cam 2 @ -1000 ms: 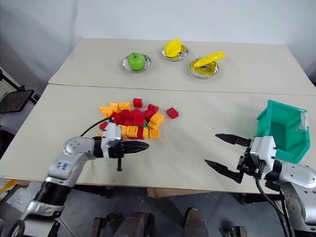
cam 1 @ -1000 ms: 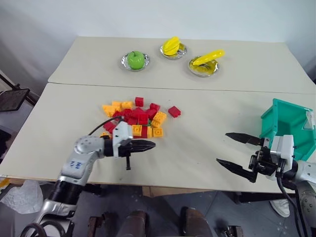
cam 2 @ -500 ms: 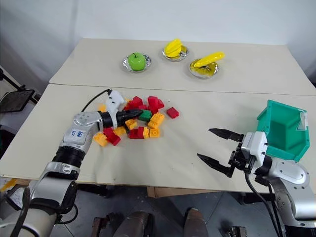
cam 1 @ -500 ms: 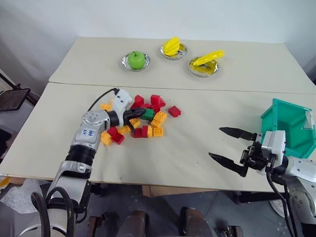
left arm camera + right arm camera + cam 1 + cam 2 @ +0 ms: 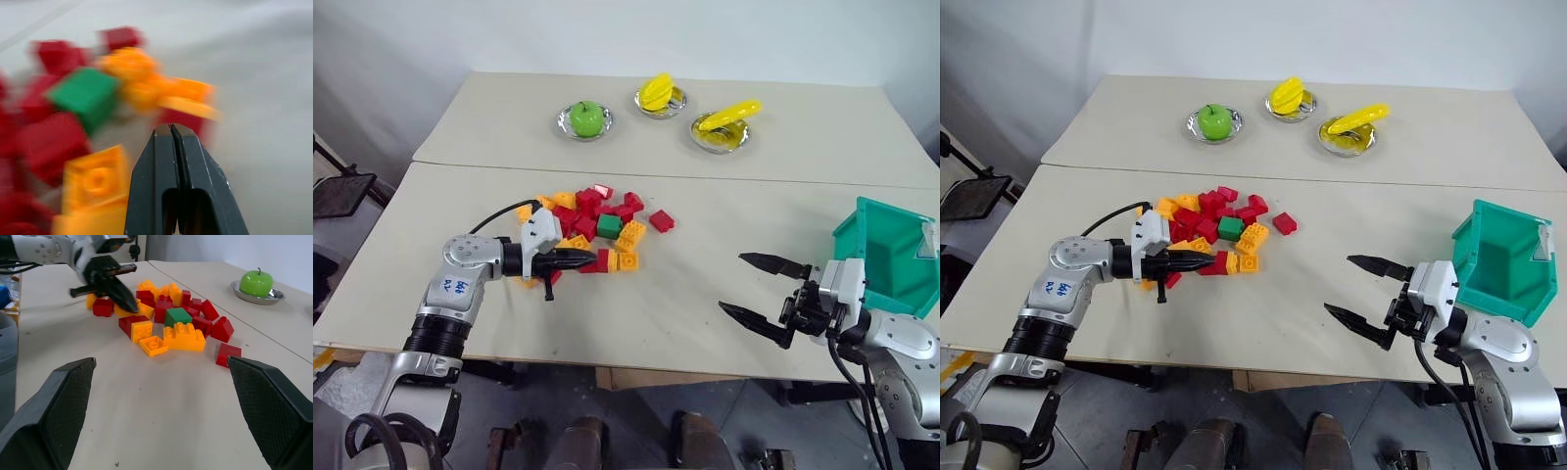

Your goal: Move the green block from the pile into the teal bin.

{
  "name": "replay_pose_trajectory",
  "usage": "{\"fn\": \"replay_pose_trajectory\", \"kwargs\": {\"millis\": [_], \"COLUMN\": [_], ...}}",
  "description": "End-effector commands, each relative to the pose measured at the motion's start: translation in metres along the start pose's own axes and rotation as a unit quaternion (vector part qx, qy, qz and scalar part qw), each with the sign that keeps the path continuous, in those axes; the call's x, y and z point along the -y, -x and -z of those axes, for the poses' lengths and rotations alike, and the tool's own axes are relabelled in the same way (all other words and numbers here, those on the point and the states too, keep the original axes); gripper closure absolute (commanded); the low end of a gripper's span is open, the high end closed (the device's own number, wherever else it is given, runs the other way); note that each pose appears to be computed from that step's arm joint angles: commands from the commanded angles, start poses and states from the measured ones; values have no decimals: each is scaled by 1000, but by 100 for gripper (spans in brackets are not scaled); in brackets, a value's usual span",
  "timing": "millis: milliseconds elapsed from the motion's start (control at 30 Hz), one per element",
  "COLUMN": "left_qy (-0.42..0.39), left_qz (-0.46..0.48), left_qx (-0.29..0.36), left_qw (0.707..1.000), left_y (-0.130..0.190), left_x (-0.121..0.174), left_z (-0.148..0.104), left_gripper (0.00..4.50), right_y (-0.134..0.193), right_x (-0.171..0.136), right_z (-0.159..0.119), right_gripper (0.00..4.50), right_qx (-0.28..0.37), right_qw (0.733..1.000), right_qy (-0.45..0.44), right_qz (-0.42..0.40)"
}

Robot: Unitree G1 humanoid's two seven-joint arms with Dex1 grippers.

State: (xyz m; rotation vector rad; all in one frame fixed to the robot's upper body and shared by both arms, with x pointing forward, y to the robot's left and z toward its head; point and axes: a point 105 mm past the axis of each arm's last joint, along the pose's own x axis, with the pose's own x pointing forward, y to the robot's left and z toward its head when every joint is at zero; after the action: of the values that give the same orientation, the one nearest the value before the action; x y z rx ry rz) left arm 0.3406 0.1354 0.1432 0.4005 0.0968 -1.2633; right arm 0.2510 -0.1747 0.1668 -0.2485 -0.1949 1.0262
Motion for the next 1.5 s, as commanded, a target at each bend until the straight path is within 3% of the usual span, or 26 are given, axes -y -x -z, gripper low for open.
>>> {"fn": "replay_pose_trajectory", "kwargs": {"millis": [33, 167, 300, 400, 567, 700, 800, 933, 1100, 1200, 1300, 1500], "left_qy": [-18, 10, 35, 50, 64, 74, 61, 12, -41, -74, -119, -131], "left_qz": [-3, -89, -151, -271, -368, -372, -326, -237, -155, -133, -109, -56], "left_qx": [29, 116, 105, 87, 63, 51, 48, 29, 21, -18, -51, -92], "left_qw": [999, 989, 982, 957, 926, 924, 942, 971, 987, 988, 986, 986], "left_y": [8, 38, 78, 135, 180, 185, 161, 111, 58, 32, 13, -12], "left_x": [4, -6, 1, 6, 21, 32, 30, 15, -14, -42, -59, -70], "left_z": [-16, -32, -18, 4, 22, 28, 18, 2, -20, -24, -29, -30], "left_gripper": [446, 446, 446, 371, 217, 93, 3, 3, 3, 52, 134, 134], "right_y": [-2, -5, -8, -12, -16, -19, -21, -22, -21, -19, -18, -12], "right_x": [0, -1, 0, 4, 7, 8, 10, 10, 9, 8, 7, 4], "right_z": [-6, -6, -7, -7, -6, -4, -4, -4, -4, -4, -5, -6], "right_gripper": [0, 0, 0, 0, 0, 0, 0, 0, 0, 0, 0, 0], "right_qx": [16, 23, 26, 28, 31, 32, 33, 33, 32, 31, 31, 29], "right_qw": [1000, 1000, 999, 999, 999, 998, 998, 998, 998, 999, 999, 999], "right_qy": [8, 4, 5, 6, 5, 5, 6, 6, 6, 8, 9, 11], "right_qz": [-1, -7, -18, -27, -38, -48, -51, -53, -48, -41, -33, -7]}}
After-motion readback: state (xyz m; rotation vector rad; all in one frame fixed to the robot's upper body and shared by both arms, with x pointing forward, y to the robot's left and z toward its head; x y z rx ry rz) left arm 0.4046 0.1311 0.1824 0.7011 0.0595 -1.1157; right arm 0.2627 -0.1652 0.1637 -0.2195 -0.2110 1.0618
